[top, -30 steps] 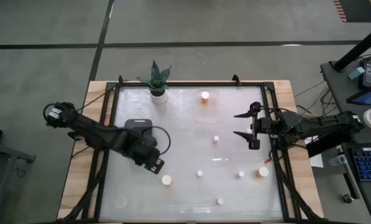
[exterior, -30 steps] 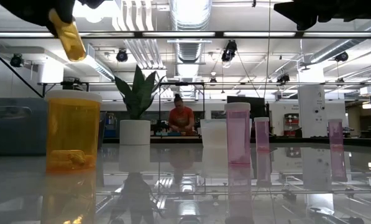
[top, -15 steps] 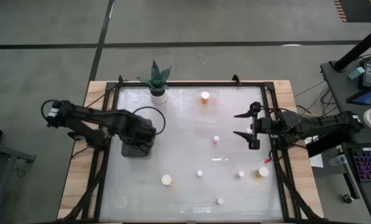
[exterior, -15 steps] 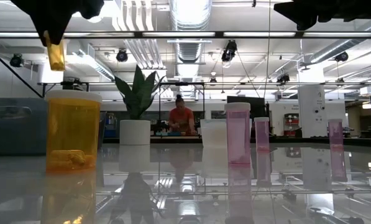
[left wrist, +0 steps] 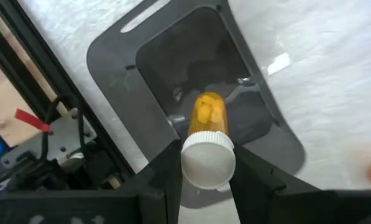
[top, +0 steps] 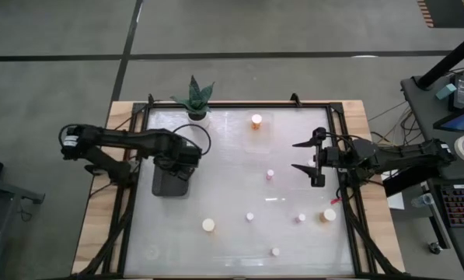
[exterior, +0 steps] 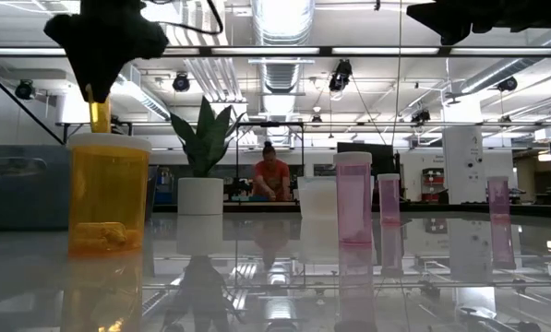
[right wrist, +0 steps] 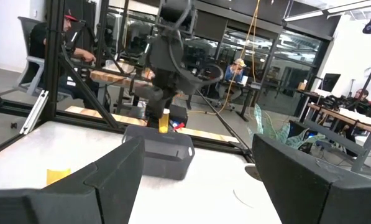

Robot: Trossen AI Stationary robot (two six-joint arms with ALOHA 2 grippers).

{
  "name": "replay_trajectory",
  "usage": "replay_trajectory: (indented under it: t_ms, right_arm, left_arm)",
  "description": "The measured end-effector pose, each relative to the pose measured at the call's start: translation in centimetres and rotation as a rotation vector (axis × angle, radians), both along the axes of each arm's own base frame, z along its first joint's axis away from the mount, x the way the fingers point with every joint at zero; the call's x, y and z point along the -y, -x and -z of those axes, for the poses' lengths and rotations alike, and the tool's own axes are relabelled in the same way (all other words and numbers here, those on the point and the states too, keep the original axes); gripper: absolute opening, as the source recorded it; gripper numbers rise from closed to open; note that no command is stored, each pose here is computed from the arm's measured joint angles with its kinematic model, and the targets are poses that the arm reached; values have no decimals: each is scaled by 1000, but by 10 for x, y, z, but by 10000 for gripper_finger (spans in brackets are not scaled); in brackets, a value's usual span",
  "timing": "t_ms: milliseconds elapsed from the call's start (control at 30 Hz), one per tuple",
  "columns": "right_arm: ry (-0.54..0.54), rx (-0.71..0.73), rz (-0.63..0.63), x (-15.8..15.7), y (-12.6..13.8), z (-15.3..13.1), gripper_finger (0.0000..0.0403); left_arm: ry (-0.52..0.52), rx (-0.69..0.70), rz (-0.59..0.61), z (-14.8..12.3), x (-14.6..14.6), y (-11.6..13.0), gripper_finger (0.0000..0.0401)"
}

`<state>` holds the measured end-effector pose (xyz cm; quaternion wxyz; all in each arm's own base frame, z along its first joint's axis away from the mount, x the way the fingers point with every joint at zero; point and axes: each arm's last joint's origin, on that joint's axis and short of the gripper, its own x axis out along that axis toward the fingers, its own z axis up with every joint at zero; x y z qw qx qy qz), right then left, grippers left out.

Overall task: Pick and place medicine bottles into bin by pill shape (circle, oval)
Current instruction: Put the small orange pill bottle into the black bin

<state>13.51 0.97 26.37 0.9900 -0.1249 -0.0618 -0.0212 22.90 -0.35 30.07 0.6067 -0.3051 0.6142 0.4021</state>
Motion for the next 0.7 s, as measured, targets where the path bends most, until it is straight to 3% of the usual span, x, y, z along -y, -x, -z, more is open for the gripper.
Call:
replay_trajectory:
  t_ms: [200,467,700]
  right_arm:
    - [1,-4,0,0,0,0,288]
    - [9,-14,1,0,0,1,288]
    - [9,-20,1,0,-1,2,288]
  left_arm:
    - [6,-52,15,13,-15,-5,90]
    - [4,-24,50,21,-27,-17,90]
    - [6,-105,103,38,-36,-29,91]
